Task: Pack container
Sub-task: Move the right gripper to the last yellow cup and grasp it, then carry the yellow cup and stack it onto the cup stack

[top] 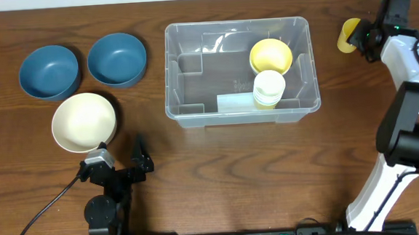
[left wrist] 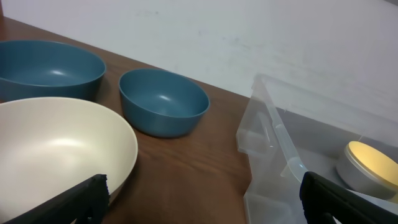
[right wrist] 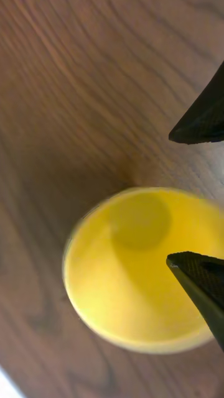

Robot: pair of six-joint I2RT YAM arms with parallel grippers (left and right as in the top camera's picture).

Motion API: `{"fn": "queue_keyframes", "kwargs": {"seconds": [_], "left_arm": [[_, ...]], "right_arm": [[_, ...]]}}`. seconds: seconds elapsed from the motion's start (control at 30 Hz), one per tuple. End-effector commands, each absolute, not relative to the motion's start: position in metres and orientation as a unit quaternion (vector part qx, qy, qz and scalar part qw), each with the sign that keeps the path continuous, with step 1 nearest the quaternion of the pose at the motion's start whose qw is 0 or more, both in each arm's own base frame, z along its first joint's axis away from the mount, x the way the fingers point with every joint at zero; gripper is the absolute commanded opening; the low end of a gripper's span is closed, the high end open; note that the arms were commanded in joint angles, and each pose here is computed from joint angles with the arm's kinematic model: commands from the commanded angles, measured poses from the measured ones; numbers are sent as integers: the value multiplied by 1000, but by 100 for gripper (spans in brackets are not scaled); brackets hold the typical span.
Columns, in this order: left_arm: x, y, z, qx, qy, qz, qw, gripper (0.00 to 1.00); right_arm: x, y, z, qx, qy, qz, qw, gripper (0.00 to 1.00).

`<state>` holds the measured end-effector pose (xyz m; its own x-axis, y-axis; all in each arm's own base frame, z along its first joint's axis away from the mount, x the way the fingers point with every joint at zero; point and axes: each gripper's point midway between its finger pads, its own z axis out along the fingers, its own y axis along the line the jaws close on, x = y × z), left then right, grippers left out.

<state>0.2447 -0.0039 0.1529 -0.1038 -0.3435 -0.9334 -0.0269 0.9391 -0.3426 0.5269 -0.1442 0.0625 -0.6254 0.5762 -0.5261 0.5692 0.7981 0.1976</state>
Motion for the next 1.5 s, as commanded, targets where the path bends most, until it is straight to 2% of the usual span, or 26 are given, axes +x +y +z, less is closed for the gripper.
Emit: {"fn": "queue_keyframes", "kwargs": {"seconds": [0.0, 0.03, 0.13, 0.23, 0.37, 0.5, 0.73, 0.83, 0.97, 1.17, 1.47], "left_arm": [[244, 1, 136, -131, 749, -101, 642, 98], [244, 1, 136, -131, 749, -101, 642, 98], [244, 1, 136, -131, 749, -101, 642, 98], [244, 1, 136, -131, 749, -101, 642, 98], [244, 1, 136, -131, 749, -101, 642, 98], [244, 1, 136, -131, 749, -101, 642, 98], [244, 1, 136, -131, 749, -101, 642, 98], [244, 1, 136, -131, 749, -101, 642, 98], [244, 1, 136, -131, 749, -101, 642, 98], [244, 1, 136, -131, 749, -100, 642, 98], [244, 1, 136, -131, 749, -101, 642, 98]], "right_arm": [[529, -152, 58, 320, 900, -3, 296, 50], [529, -153, 56, 320, 901, -3, 294, 47], [528, -153, 55, 321, 901, -3, 291, 19], [524, -151, 54, 322, 904, -3, 283, 1], [513, -147, 59, 322, 909, -1, 264, 1], [502, -145, 89, 323, 908, -2, 268, 1], [468, -126, 207, 312, 888, 30, 336, 1], [445, -104, 255, 293, 882, 72, 362, 1], [411, -57, 296, 242, 887, 146, 365, 1], [374, 18, 301, 149, 918, 183, 318, 1], [360, 86, 273, 62, 946, 169, 270, 1]]}}
